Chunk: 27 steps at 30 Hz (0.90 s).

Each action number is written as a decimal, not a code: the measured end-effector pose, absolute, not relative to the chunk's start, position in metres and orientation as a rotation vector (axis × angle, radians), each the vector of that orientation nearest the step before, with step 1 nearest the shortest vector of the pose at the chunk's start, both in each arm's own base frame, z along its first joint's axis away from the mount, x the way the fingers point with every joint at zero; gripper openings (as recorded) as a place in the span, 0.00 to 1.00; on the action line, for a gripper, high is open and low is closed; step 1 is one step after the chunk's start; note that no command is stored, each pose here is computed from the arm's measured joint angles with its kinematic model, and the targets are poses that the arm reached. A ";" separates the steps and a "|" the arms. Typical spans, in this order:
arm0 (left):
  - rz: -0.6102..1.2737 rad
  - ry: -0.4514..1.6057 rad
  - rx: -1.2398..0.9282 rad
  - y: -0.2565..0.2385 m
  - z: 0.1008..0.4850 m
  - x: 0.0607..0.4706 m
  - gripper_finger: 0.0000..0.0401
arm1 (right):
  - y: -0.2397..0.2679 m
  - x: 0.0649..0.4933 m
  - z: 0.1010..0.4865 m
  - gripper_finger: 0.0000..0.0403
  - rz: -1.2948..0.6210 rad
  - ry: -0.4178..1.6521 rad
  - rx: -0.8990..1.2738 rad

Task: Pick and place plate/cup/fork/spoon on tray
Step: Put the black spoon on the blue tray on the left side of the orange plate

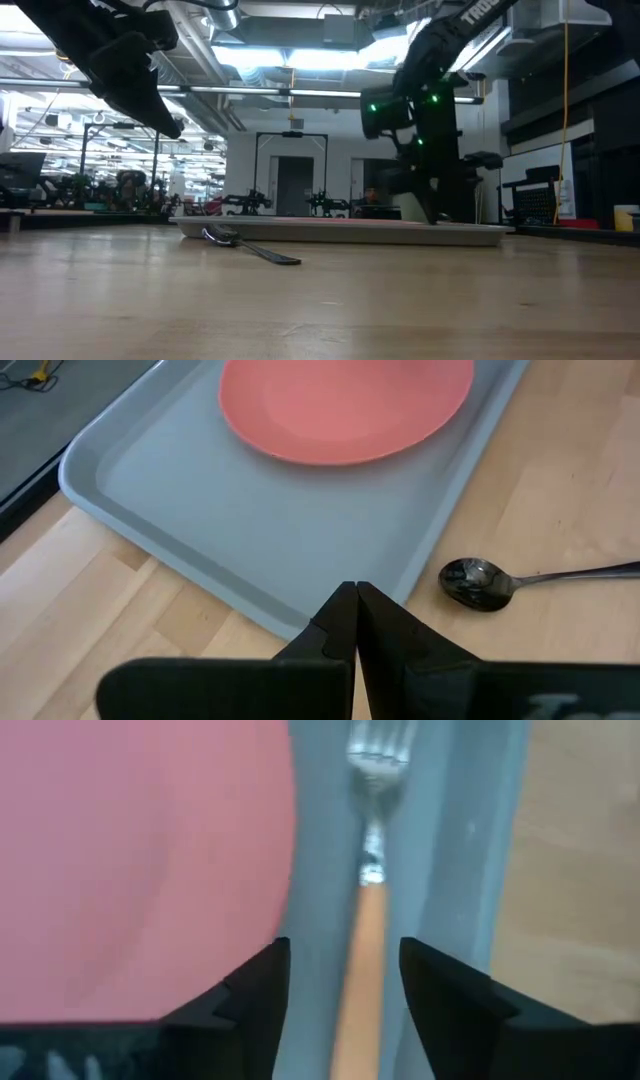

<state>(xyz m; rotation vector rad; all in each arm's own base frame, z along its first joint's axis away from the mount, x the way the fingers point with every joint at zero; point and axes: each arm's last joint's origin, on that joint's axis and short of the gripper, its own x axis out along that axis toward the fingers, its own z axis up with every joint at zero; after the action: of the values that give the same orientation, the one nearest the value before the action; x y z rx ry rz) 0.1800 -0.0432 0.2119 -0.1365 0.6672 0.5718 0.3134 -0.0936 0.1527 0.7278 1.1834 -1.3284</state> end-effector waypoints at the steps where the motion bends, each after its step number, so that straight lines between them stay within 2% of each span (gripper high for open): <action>1: 0.572 0.667 -0.136 -0.043 0.212 0.180 0.00 | -0.090 0.317 0.157 0.48 -1.301 1.195 0.710; 8: 0.552 0.643 -0.173 -0.045 0.214 0.183 0.00 | -0.032 0.344 0.191 0.48 -0.971 1.323 0.513; 15: 0.419 0.579 -0.254 -0.053 0.216 0.200 0.00 | 0.041 0.339 0.192 0.49 -0.765 1.415 0.351; 20: 0.252 0.568 -0.277 -0.067 0.201 0.230 0.00 | 0.086 0.327 0.188 0.49 -0.612 1.483 0.257; 27: 0.150 0.516 -0.372 -0.074 0.176 0.279 0.00 | 0.129 0.309 0.188 0.49 -0.420 1.546 0.036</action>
<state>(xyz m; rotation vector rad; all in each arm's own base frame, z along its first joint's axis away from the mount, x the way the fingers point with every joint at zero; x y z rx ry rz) 0.2790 -0.0737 0.1764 -0.3719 0.5164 0.1501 0.3087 0.1288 0.1881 0.0364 1.5460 -0.4203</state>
